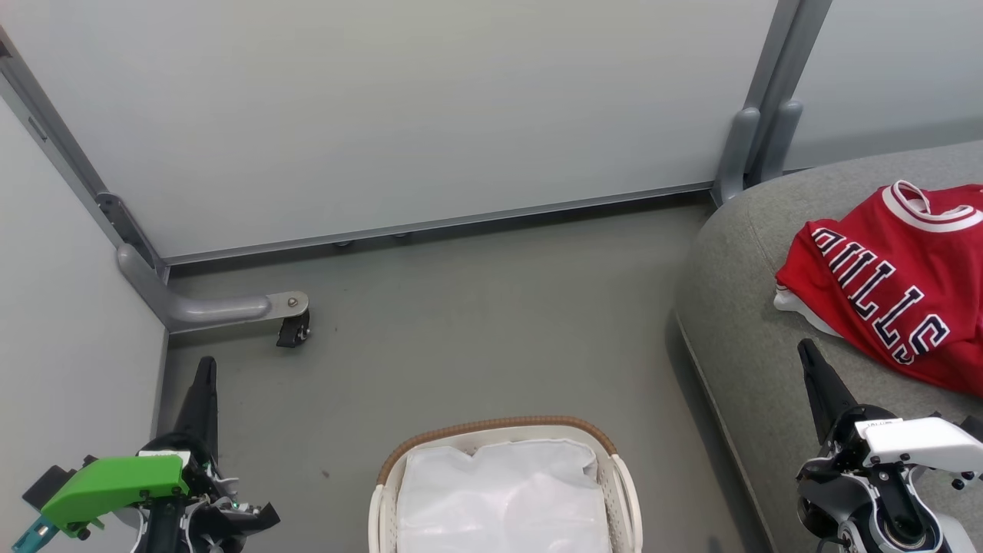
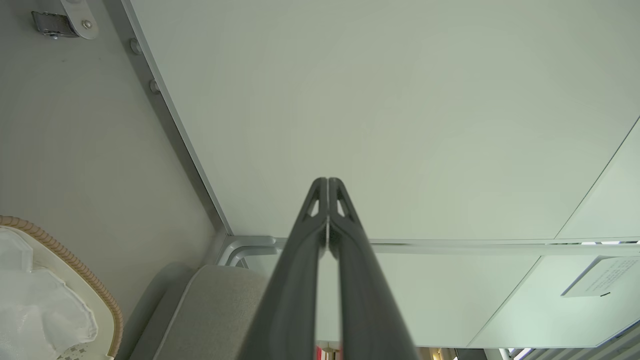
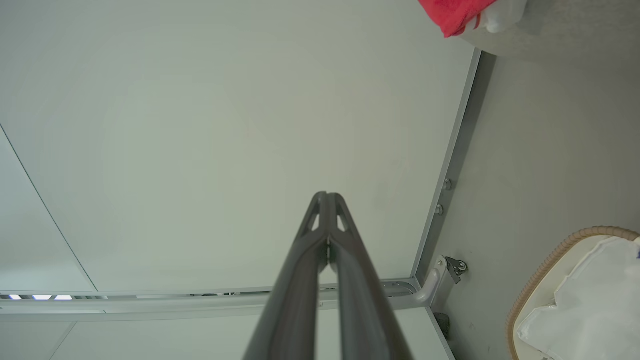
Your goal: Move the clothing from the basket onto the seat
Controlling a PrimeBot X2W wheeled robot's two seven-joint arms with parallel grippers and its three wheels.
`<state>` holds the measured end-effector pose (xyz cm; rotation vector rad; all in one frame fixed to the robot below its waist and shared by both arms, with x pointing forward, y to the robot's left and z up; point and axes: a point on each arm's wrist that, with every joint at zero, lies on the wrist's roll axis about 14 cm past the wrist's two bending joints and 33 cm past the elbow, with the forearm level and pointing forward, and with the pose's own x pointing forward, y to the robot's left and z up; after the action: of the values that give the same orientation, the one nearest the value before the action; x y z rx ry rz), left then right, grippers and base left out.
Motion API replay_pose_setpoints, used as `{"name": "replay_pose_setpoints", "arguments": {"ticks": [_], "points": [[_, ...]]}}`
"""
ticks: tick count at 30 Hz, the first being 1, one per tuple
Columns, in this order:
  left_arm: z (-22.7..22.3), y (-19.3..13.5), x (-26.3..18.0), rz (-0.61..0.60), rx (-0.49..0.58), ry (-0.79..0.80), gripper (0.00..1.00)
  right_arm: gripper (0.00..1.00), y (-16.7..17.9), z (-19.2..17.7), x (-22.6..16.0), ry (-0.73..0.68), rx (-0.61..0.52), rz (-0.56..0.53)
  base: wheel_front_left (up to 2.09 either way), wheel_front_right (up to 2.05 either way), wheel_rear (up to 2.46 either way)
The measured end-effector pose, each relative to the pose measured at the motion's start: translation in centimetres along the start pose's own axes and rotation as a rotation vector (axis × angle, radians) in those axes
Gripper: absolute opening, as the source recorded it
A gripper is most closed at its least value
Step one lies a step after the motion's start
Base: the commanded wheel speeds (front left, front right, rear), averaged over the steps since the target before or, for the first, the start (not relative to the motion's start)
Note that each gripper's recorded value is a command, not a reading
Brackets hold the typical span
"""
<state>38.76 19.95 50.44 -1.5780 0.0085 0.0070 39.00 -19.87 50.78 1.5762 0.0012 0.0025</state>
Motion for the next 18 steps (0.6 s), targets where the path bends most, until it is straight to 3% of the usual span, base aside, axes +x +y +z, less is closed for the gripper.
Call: {"name": "replay_pose_setpoints", "arguments": {"ticks": [18], "points": [[0.02, 0.01, 0.0, 0.0, 0.0, -0.001, 0.0, 0.0, 0.0, 0.0, 0.0, 0.0, 0.0, 0.0, 0.0, 0.0, 0.0]]}}
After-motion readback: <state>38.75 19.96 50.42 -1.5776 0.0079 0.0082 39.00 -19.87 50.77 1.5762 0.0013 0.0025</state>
